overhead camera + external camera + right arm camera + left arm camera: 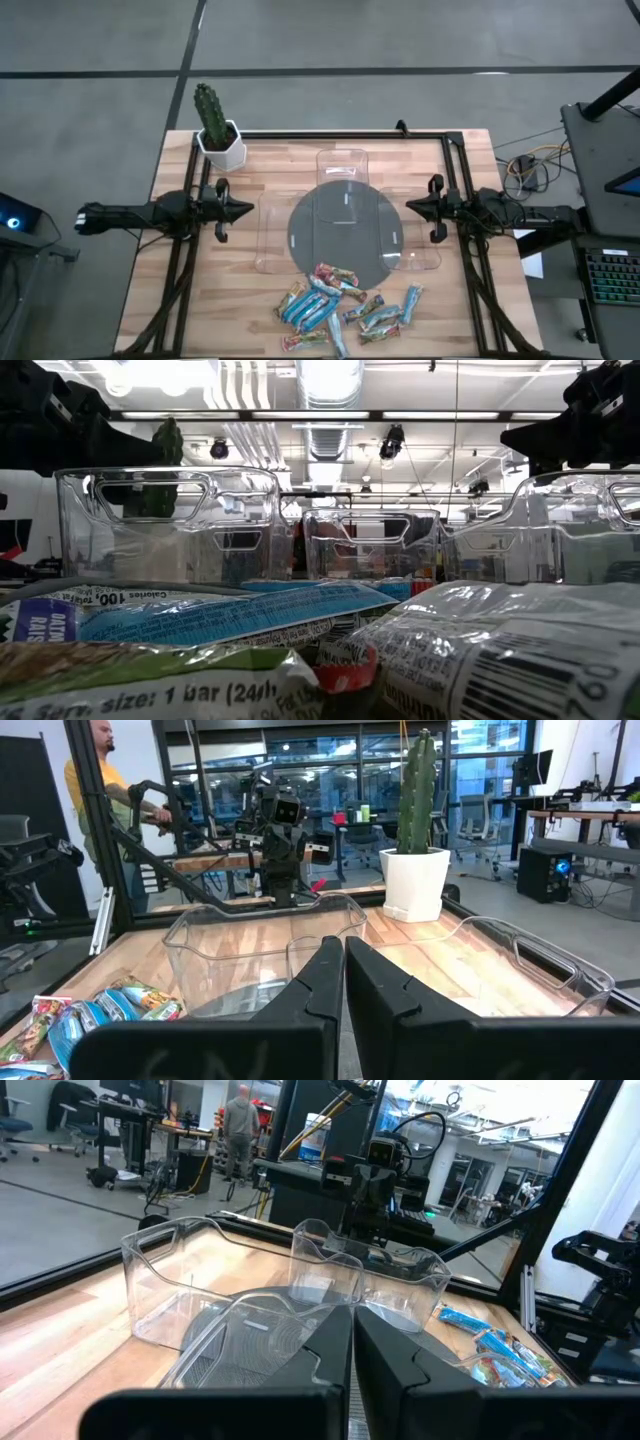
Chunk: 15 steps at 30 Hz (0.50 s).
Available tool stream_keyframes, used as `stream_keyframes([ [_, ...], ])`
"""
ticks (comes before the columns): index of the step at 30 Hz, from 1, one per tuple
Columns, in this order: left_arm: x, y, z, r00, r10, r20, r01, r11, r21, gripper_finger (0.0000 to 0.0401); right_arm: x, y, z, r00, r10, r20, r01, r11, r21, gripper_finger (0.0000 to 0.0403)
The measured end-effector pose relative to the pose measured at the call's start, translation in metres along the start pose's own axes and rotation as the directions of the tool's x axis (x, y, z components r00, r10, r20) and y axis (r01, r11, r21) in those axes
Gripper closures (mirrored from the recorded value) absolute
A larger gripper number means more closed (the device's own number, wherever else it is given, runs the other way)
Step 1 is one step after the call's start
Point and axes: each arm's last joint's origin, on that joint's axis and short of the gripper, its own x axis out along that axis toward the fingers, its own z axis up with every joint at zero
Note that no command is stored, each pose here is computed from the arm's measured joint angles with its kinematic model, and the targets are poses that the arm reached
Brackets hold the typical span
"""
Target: Pick and place Granola Bars by type
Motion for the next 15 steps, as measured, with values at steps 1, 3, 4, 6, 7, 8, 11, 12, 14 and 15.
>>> stream_keyframes([
  [1,0.0000,0.0000,0.0001,1.000,0.000,0.001,0.000,1.000,0.000,0.0401,0.0000,0.0000,0.0000,1.000,0.000,0.000,0.000,1.000,0.000,0.0394],
  [3,0.0000,0.0000,-0.0001,1.000,0.000,0.000,0.000,1.000,0.000,0.0401,0.0000,0.0000,0.0000,1.000,0.000,0.000,0.000,1.000,0.000,0.0394],
  [4,0.0000,0.0000,0.0000,1.000,0.000,0.000,0.000,1.000,0.000,0.0401,0.0000,0.0000,0.0000,1.000,0.000,0.000,0.000,1.000,0.000,0.0394],
  [6,0.0000,0.0000,0.0000,1.000,0.000,0.000,0.000,1.000,0.000,0.0401,0.0000,0.0000,0.0000,1.000,0.000,0.000,0.000,1.000,0.000,0.0394],
  [7,0.0000,0.0000,0.0000,1.000,0.000,0.000,0.000,1.000,0.000,0.0401,0.0000,0.0000,0.0000,1.000,0.000,0.000,0.000,1.000,0.000,0.0394],
  [8,0.0000,0.0000,0.0000,1.000,0.000,0.000,0.000,1.000,0.000,0.0401,0.0000,0.0000,0.0000,1.000,0.000,0.000,0.000,1.000,0.000,0.0394],
  [11,0.0000,0.0000,-0.0001,1.000,0.001,0.000,-0.001,1.000,0.000,0.0401,0.0000,0.0000,0.0005,1.000,0.001,0.005,-0.001,1.000,0.000,0.0394],
  [12,0.0000,0.0000,-0.0001,1.000,0.000,0.000,0.000,1.000,0.000,0.0401,0.0000,0.0000,0.0006,1.000,0.001,0.006,-0.001,1.000,0.000,0.0394],
  [14,0.0000,0.0001,-0.0001,1.000,0.001,-0.001,-0.001,1.000,0.000,0.0401,0.0000,0.0000,0.0006,1.000,0.001,0.006,-0.001,1.000,0.000,0.0394],
  [15,0.0000,0.0000,-0.0001,1.000,0.000,0.000,0.000,1.000,0.000,0.0401,0.0000,0.0000,0.0006,1.000,0.001,0.006,-0.001,1.000,0.001,0.0394],
])
